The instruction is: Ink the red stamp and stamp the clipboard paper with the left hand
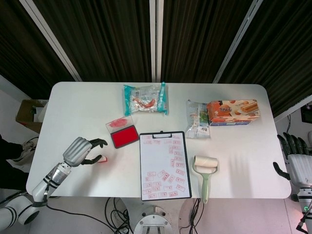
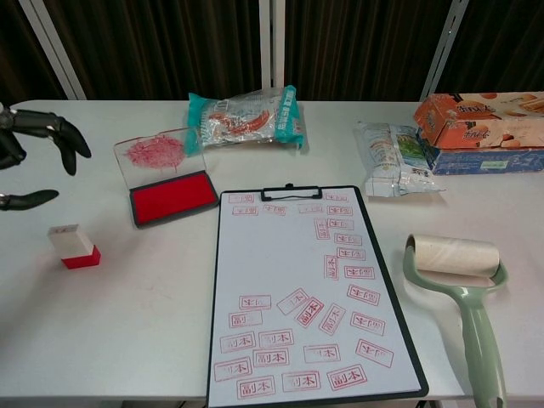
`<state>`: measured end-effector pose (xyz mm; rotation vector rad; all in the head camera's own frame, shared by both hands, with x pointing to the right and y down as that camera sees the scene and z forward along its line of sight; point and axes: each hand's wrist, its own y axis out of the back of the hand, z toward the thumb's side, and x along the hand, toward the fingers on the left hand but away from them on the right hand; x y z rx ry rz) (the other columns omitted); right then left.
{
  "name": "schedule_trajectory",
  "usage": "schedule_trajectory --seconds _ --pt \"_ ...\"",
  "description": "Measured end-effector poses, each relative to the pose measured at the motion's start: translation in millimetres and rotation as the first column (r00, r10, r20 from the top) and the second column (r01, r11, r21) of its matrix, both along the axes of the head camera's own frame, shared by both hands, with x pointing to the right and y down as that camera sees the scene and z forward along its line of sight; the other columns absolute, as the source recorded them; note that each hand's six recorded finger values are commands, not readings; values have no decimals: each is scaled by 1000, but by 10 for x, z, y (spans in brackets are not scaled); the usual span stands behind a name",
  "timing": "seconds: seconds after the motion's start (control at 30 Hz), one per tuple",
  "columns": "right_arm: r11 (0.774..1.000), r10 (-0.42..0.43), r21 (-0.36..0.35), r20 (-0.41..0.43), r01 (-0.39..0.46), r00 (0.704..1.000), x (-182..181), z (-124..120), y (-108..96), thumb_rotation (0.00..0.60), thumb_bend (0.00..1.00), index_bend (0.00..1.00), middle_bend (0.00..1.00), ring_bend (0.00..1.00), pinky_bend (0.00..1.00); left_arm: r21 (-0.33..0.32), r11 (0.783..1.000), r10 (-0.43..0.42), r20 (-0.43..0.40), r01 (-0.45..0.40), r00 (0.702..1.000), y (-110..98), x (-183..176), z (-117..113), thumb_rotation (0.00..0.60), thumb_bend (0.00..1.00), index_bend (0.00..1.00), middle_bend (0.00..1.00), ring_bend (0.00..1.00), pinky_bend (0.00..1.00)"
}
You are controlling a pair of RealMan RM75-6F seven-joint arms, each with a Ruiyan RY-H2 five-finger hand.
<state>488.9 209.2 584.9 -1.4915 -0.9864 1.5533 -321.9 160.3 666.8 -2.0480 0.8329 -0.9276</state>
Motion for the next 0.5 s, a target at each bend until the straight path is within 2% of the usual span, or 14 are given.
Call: schedule_trajectory --seconds 0.03,0.07,0.1,0.13,0.17,0.2,0.27,0.3,0.37,0.4,0.5 --pt "1000 0 0 1 0 1000 -3 -2 1 600 231 0 0 0 0 32 999 -17 -7 17 1000 -51 -29 -86 600 222 283 342 743 914" --pt "1000 0 2 3 0 1000 -8 -7 3 600 230 0 0 0 0 67 997 -34 -9 35 999 -98 -68 -175 600 211 258 288 584 777" --pt "1000 1 3 4 -1 1000 -11 -11 4 600 230 0 0 0 0 111 992 -56 -2 56 998 -145 -129 -284 573 203 230 229 431 617" --pt "1000 1 5 6 -1 1000 -13 -17 4 600 230 0 0 0 0 138 988 -72 12 69 997 -167 -182 -354 493 189 196 159 269 423" --pt "1000 1 9 8 -1 1000 -17 -25 2 600 230 0 0 0 0 161 984 -87 35 80 996 -181 -238 -411 365 175 166 106 158 285" --pt "1000 2 13 10 -2 1000 -20 -31 1 600 230 0 0 0 0 184 979 -107 74 92 992 -190 -316 -474 220 162 147 78 106 219" --pt "1000 0 22 11 -1 1000 -27 -48 -4 600 230 0 0 0 0 211 971 -142 142 110 980 -183 -444 -563 71 149 129 61 83 195" --pt "1000 -1 27 10 1 1000 -29 -54 -7 600 230 0 0 0 0 223 967 -170 191 126 967 -162 -544 -625 47 147 124 58 80 193" --pt "999 -7 33 1 7 1000 -32 -55 -13 600 230 0 0 0 0 230 960 -218 268 157 938 -103 -727 -724 32 143 112 54 78 190" --pt "999 -10 35 -3 10 1000 -36 -52 -16 600 230 0 0 0 0 229 956 -250 319 182 914 -45 -865 -785 33 143 111 54 79 190" --pt "999 -19 35 -6 19 1000 -63 -29 -28 600 230 0 0 0 0 209 946 -313 397 247 862 143 -1150 -867 46 144 111 54 78 190"
